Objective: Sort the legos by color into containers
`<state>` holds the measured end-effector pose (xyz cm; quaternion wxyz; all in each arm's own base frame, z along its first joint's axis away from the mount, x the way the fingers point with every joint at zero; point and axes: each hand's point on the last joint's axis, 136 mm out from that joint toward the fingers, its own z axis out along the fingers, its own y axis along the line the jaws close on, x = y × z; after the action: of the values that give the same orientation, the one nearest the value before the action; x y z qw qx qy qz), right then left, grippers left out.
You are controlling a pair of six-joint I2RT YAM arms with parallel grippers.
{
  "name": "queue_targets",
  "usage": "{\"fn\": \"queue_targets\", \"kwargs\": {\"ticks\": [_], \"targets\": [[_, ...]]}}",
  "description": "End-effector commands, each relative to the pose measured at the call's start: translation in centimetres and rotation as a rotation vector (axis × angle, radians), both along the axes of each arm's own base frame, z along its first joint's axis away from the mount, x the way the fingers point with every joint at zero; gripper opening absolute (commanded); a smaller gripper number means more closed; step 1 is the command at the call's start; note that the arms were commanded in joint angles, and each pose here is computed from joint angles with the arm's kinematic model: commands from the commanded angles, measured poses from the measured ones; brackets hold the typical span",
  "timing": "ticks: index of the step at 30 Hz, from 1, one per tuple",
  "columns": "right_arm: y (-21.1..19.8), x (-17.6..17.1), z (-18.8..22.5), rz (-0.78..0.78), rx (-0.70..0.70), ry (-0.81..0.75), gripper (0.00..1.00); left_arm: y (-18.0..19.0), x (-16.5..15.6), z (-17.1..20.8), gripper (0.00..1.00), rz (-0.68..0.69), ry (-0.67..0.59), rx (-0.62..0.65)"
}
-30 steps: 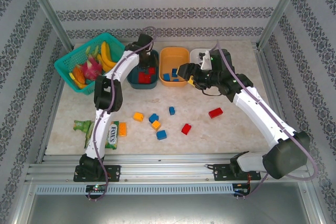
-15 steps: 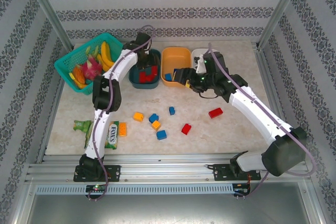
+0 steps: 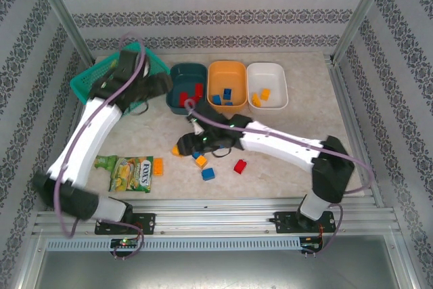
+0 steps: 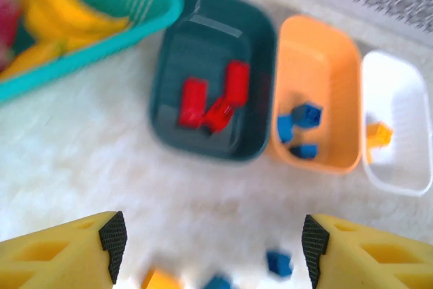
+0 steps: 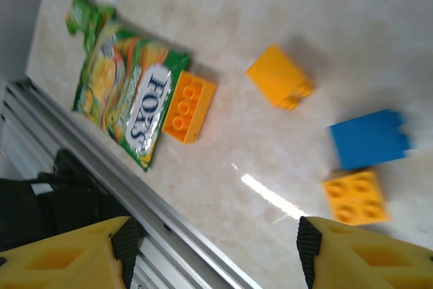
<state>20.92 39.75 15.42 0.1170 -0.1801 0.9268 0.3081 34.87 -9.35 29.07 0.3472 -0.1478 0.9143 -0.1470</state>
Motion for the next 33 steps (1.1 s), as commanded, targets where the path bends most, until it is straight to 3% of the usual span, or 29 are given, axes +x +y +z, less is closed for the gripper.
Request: {"fn": "queue_targets", "kwargs": {"ticks": [1, 7, 12, 25, 33], "targets": [[3.0, -1.0, -2.2, -0.020, -0.047, 0.012, 0.67, 2.7, -6.6, -3.5, 0.72, 0.111, 0.108, -0.015], [7.7, -2.9, -6.5, -0.059, -0.117, 0.078, 0.70, 5.6, -18.3, -5.6, 0.72, 0.164, 0.152, -0.070], [9.3, -2.4, -8.8, -0.110, -0.187, 0.074, 0.70, 6.7, -23.2, -5.8, 0.72, 0.169, 0.140, -0.100], [11.6, -0.6, -12.4, -0.168, -0.250, 0.065, 0.65, 6.0, -25.6, -5.6, 0.71, 0.106, 0.142, -0.142], [9.4, 0.1, -13.9, -0.218, -0.347, 0.057, 0.56, 5.6, -25.2, -5.2, 0.71, 0.084, 0.135, -0.151]]}}
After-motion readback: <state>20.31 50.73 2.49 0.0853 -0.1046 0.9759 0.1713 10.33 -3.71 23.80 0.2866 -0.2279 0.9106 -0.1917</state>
